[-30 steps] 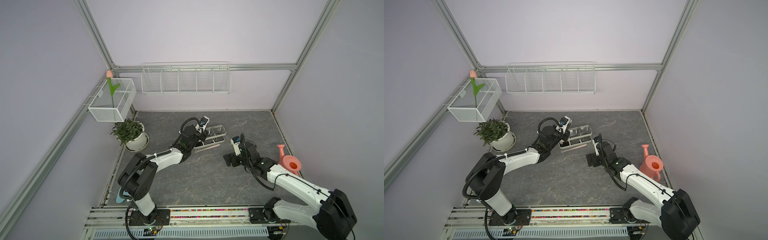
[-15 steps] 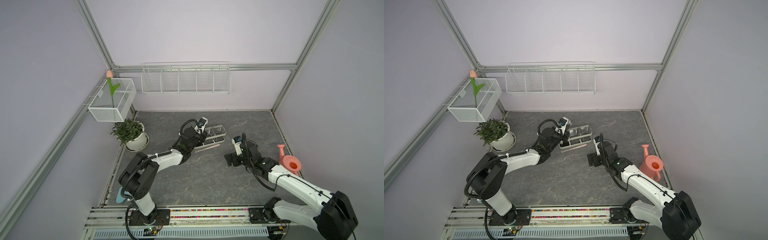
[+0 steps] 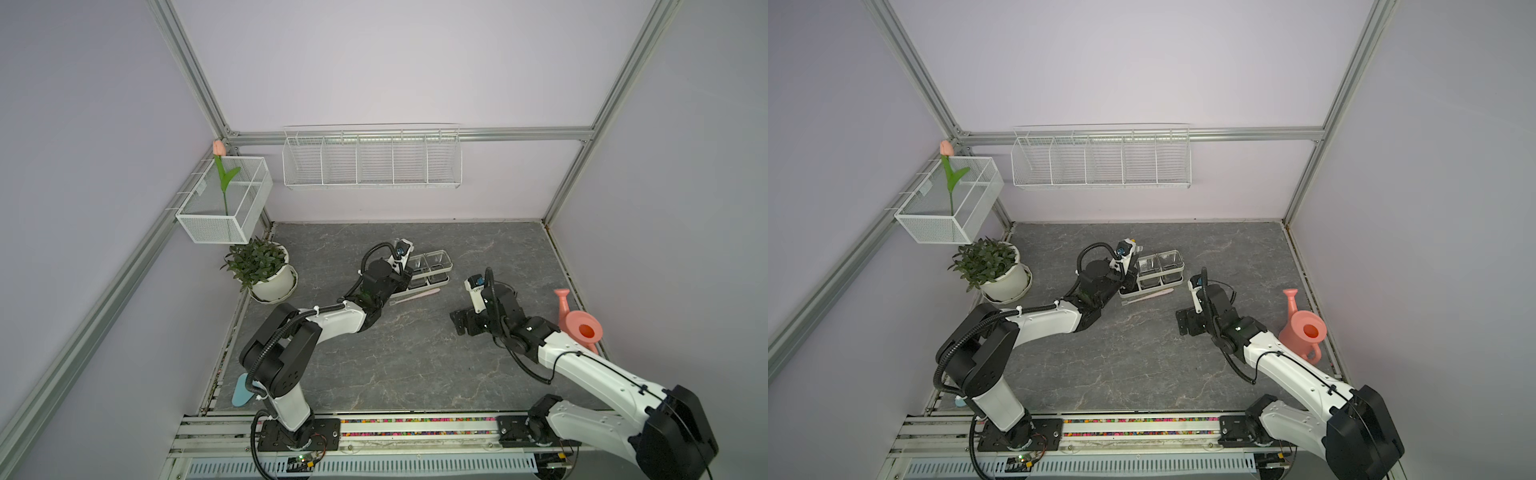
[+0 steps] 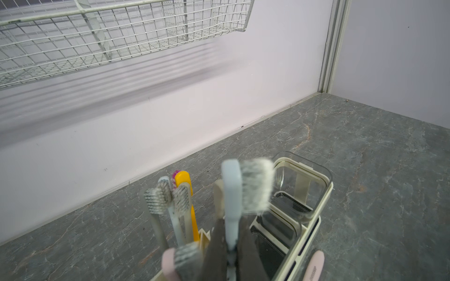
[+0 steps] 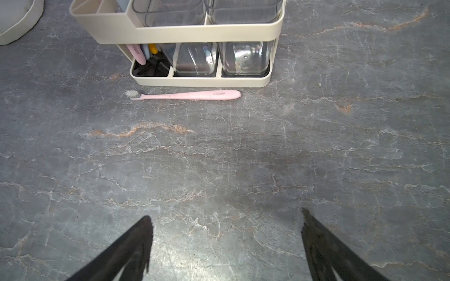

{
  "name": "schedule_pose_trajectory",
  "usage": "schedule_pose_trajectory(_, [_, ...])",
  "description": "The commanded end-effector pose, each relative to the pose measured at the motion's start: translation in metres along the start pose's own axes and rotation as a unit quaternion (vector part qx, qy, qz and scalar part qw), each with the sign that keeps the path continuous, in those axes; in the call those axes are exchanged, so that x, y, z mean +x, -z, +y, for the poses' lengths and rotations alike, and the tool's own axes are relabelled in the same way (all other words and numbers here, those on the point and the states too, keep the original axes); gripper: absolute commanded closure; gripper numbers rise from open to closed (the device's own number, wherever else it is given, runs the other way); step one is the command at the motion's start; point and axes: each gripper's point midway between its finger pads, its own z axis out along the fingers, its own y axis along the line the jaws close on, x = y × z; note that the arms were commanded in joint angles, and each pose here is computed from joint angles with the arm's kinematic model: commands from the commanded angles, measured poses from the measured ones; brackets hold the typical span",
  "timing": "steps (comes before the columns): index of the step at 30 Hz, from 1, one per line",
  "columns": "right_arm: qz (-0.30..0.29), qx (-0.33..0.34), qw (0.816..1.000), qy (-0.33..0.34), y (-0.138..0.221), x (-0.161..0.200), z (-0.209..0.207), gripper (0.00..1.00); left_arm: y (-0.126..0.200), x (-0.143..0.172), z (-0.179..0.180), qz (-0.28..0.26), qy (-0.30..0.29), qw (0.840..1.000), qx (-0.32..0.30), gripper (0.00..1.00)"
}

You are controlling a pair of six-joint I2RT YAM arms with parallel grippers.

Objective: Place the toothbrush into the toothbrush holder
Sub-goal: Place the toothbrush in the toothbrush holder.

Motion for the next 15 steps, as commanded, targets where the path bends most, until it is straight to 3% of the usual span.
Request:
schedule_pose_trajectory(1, [0.002, -0.003, 1.0, 0.006, 0.0028, 0.0044, -0.0017, 0.03, -0.0014, 0.0065, -0.0015, -0.003, 0.01, 1.0, -0.002, 0.87])
schedule_pose_trajectory(6, [0.004, -0.003, 1.0, 0.006, 0.0049, 0.0054, -0.0021, 0.03, -0.0026, 0.0104, -0.0024, -0.002, 0.014, 1.0, -0.002, 0.87])
schedule_pose_trajectory(12, [0.002, 0.0, 1.0, 0.005, 0.009, 0.0078, -0.005, 0.03, -0.0029, 0.0109, -0.0033, -0.001, 0.018, 1.0, 0.001, 0.73])
schedule_pose_trajectory(15, [0.001, 0.0, 1.0, 0.005, 0.0094, 0.0082, -0.0056, 0.03, -0.0025, 0.0107, -0.0029, -0.001, 0.018, 1.0, 0.0, 0.72])
